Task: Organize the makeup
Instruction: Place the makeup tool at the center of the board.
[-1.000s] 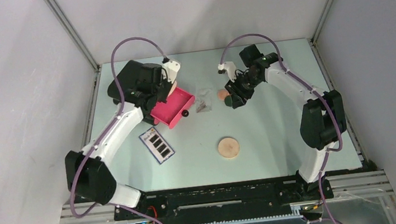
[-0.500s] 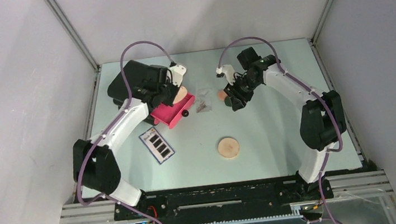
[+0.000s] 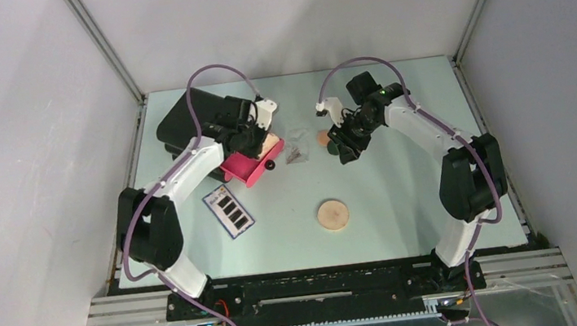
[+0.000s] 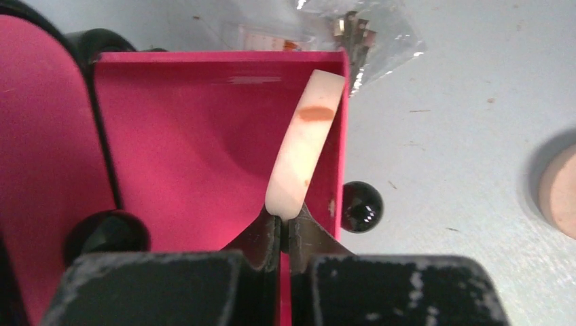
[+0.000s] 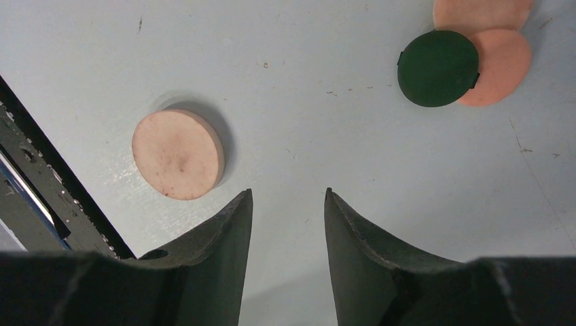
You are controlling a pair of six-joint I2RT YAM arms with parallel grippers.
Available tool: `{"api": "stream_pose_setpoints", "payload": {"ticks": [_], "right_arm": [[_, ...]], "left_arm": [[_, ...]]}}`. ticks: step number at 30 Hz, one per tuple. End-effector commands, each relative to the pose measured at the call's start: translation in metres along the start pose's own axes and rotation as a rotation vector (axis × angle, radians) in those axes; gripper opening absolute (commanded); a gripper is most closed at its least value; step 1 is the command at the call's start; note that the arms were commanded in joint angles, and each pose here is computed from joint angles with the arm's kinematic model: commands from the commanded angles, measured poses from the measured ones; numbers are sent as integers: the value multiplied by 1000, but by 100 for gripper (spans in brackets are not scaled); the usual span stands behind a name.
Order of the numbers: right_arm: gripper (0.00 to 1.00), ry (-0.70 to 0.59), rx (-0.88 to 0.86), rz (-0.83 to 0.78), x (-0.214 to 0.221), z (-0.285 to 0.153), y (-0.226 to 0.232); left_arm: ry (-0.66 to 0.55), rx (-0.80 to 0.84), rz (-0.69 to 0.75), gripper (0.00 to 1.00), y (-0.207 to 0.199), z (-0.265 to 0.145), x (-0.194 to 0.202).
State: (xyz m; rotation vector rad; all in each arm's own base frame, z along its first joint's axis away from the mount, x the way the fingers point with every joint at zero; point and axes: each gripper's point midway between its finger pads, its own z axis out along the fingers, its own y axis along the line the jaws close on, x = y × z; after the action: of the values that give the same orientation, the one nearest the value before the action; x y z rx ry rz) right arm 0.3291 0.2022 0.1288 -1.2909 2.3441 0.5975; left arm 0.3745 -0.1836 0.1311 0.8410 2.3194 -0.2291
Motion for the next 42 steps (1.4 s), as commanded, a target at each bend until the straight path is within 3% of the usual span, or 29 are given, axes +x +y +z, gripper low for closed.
{"api": "stream_pose_setpoints", "payload": {"ticks": [1,6,12,19,26,37,42], "right_arm": [[52,-54,35,-60,-15,-15,2],[52,-47,34,-66,-15,-13,2],[52,-35,40,-78,-14,-11,4],[52,-26,46,-85,-13,-10,5],[51,-11,54,-94,-9,-7,5],[51,10,66,-99,-6,-5,4],[51,11,106,-103,-5,-16,-5]], "left_arm": [[-91,-185,25,0,32,-25,-25],[-146,-367,57,0,61,-50,-31],[-158,-425,68,0,71,-62,-31],[-181,-320,113,0,51,-63,-28],[-65,-286,123,0,45,-56,1],[-75,-318,218,0,38,-54,20],[-92,-226,260,1,21,-55,23]]}}
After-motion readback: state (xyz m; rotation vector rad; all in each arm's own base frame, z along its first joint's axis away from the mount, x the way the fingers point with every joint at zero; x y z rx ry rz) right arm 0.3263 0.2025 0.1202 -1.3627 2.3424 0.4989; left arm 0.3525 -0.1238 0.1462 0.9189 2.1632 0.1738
